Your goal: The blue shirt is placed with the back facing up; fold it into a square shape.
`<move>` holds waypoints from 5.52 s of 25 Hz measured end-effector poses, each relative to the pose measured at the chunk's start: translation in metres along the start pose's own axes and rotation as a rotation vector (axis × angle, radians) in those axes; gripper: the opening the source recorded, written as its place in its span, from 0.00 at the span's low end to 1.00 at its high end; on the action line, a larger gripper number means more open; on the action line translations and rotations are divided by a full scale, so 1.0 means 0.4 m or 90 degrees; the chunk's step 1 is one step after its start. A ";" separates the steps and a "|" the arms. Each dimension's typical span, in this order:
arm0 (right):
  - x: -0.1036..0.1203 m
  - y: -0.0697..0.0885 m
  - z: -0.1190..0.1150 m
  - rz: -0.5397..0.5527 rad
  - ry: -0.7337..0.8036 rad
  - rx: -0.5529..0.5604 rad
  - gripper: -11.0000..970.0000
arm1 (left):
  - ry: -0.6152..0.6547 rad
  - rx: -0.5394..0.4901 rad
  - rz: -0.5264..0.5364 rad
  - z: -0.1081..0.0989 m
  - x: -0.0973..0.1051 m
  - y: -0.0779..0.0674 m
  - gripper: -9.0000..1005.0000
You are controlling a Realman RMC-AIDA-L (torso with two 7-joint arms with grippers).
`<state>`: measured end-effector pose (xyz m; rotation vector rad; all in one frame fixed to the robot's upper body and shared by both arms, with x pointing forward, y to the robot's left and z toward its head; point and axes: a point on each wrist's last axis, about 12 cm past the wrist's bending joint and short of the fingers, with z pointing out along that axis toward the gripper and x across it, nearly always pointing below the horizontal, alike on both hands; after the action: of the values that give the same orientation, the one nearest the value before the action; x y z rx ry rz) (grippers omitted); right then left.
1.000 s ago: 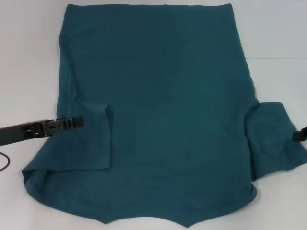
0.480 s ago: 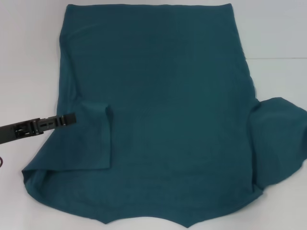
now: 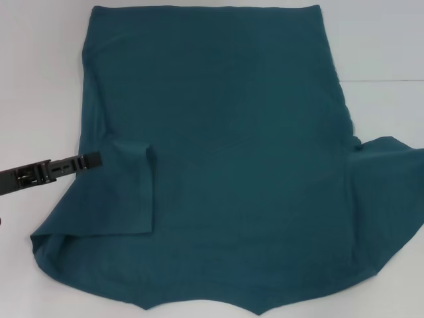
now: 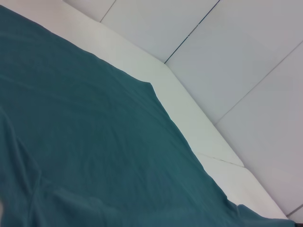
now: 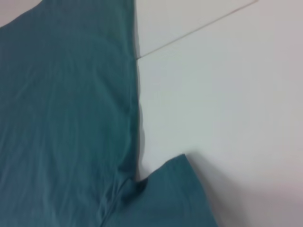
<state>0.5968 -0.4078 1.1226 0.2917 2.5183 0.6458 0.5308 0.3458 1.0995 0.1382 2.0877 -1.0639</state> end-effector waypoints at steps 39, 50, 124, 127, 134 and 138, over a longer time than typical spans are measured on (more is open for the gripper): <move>0.051 0.329 0.177 -0.089 0.150 -0.217 0.06 | -0.069 -0.008 -0.017 -0.031 -0.009 0.011 0.77; 0.058 0.249 0.111 -0.053 0.155 -0.255 0.46 | -0.038 -0.007 -0.156 -0.101 -0.005 0.009 0.76; 0.064 0.142 0.044 -0.034 0.094 -0.237 0.69 | 0.155 -0.159 -0.334 -0.024 0.080 0.053 0.74; 0.064 0.138 0.041 -0.036 0.094 -0.236 0.69 | 0.156 -0.160 -0.333 -0.025 0.078 0.054 0.67; 0.067 0.136 0.035 -0.041 0.101 -0.240 0.68 | 0.161 -0.157 -0.323 -0.025 0.078 0.052 0.40; 0.078 0.133 0.024 -0.062 0.131 -0.244 0.68 | 0.170 -0.145 -0.310 -0.026 0.075 0.046 0.22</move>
<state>0.5798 -0.3482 1.1286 -0.0379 2.5084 1.1460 0.5114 0.3582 1.0709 -0.3789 2.5445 -1.1171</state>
